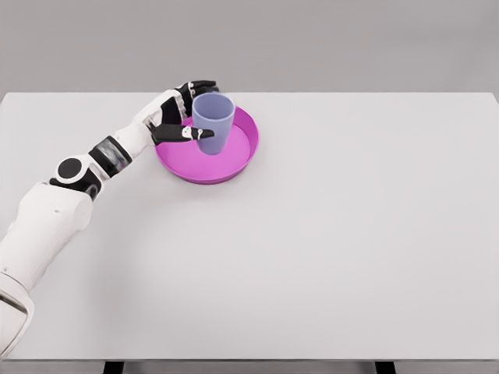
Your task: Flip the cup with left arm and place it on the plate
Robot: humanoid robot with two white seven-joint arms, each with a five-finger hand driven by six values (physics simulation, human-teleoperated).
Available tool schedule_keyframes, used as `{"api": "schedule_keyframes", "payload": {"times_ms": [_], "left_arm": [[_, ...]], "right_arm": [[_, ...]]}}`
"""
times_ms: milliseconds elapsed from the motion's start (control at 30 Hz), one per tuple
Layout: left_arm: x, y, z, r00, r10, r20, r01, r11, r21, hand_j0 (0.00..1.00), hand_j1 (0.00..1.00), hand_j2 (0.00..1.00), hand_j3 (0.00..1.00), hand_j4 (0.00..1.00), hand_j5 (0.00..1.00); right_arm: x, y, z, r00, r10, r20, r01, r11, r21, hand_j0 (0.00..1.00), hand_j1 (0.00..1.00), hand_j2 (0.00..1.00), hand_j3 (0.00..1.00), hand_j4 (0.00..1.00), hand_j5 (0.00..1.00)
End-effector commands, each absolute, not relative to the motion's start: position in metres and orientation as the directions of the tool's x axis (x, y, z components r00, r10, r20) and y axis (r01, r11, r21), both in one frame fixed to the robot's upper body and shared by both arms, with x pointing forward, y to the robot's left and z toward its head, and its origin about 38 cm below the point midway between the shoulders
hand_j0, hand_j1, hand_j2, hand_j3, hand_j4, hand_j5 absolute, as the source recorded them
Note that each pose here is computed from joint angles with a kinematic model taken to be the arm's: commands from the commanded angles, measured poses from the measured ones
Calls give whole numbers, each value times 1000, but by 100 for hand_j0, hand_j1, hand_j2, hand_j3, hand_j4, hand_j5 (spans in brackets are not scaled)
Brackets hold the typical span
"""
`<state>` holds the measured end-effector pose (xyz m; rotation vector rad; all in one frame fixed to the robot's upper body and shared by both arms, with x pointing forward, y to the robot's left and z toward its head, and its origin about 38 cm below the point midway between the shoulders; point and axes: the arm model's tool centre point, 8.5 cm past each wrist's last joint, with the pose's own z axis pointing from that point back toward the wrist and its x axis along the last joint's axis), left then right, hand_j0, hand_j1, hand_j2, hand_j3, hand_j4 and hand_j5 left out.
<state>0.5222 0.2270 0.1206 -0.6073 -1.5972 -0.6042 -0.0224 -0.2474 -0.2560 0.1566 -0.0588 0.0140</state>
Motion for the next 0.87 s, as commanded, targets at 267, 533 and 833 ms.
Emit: {"api": "schedule_keyframes", "payload": {"times_ms": [267, 533, 833], "left_arm": [[522, 233, 134, -137, 49, 989, 694, 717, 61, 100, 100, 100, 100, 100, 100], [500, 273, 211, -301, 42, 953, 725, 659, 200, 100, 100, 100, 100, 100, 100], [407, 363, 226, -283, -138, 949, 745, 591, 308, 100, 100, 100, 100, 100, 100]], "right_arm": [[-22, -247, -256, 998, 8, 60, -18, 988, 156, 100, 100, 100, 100, 100, 100], [-22, -247, -256, 998, 10, 60, -19, 988, 156, 100, 100, 100, 100, 100, 100], [-22, -247, -256, 998, 10, 60, -19, 988, 156, 100, 100, 100, 100, 100, 100]]}}
